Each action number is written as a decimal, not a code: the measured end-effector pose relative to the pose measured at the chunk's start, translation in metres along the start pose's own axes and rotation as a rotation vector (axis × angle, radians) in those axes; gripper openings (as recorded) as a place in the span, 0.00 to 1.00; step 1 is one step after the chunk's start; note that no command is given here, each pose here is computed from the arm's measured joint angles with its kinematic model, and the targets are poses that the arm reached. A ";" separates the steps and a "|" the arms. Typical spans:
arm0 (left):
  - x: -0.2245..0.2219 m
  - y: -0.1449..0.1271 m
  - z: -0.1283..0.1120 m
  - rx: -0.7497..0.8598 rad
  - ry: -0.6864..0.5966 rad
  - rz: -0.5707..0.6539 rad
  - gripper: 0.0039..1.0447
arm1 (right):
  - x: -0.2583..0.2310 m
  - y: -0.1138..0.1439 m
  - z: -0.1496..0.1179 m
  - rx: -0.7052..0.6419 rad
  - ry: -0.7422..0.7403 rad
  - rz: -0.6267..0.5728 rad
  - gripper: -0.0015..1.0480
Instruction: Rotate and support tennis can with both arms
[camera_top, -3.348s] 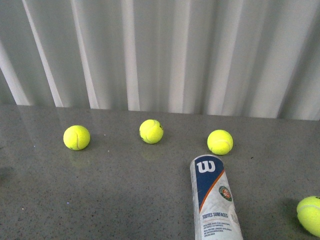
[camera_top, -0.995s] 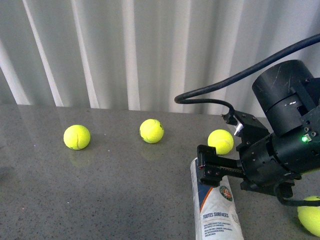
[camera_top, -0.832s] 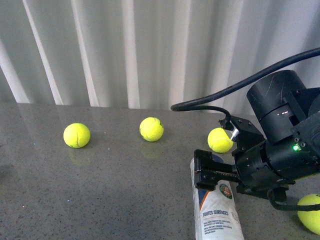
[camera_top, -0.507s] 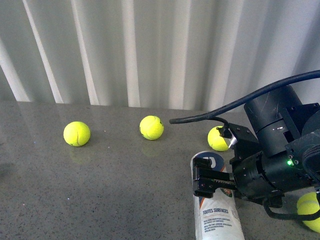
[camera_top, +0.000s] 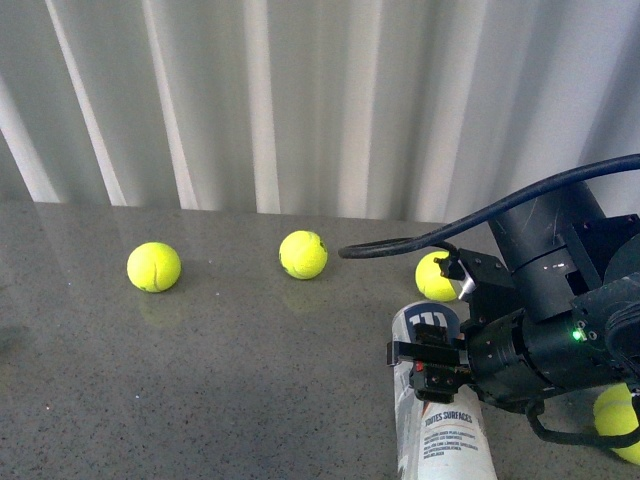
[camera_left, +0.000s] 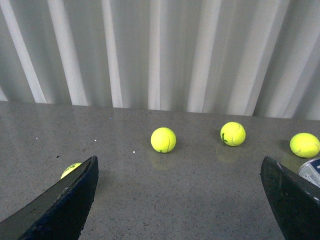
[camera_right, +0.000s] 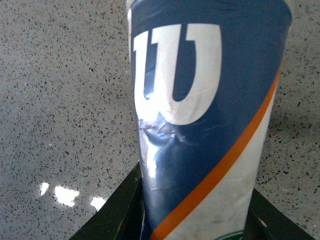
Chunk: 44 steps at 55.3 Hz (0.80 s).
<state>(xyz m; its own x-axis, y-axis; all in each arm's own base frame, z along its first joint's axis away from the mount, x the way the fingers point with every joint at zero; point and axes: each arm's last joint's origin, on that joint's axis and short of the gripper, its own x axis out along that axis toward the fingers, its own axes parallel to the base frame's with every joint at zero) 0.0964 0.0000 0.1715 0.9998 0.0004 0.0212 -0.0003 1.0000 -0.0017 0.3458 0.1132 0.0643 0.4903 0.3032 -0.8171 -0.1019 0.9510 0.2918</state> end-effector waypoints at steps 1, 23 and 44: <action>0.000 0.000 0.000 0.000 0.000 0.000 0.94 | -0.001 0.000 0.000 0.000 -0.001 -0.001 0.32; 0.000 0.000 0.000 0.000 0.000 0.000 0.94 | -0.022 0.008 0.005 -0.030 -0.054 0.002 0.13; 0.000 0.000 0.000 0.000 0.000 0.000 0.94 | -0.069 0.019 0.007 -0.330 -0.268 -0.129 0.08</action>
<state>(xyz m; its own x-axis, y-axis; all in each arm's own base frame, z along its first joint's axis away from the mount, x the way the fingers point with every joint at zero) 0.0964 0.0000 0.1714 0.9998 0.0004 0.0208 -0.0003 1.0000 -0.0017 0.3162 0.1094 0.1300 0.7197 0.1956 -0.6661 -0.2743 0.9616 -0.0140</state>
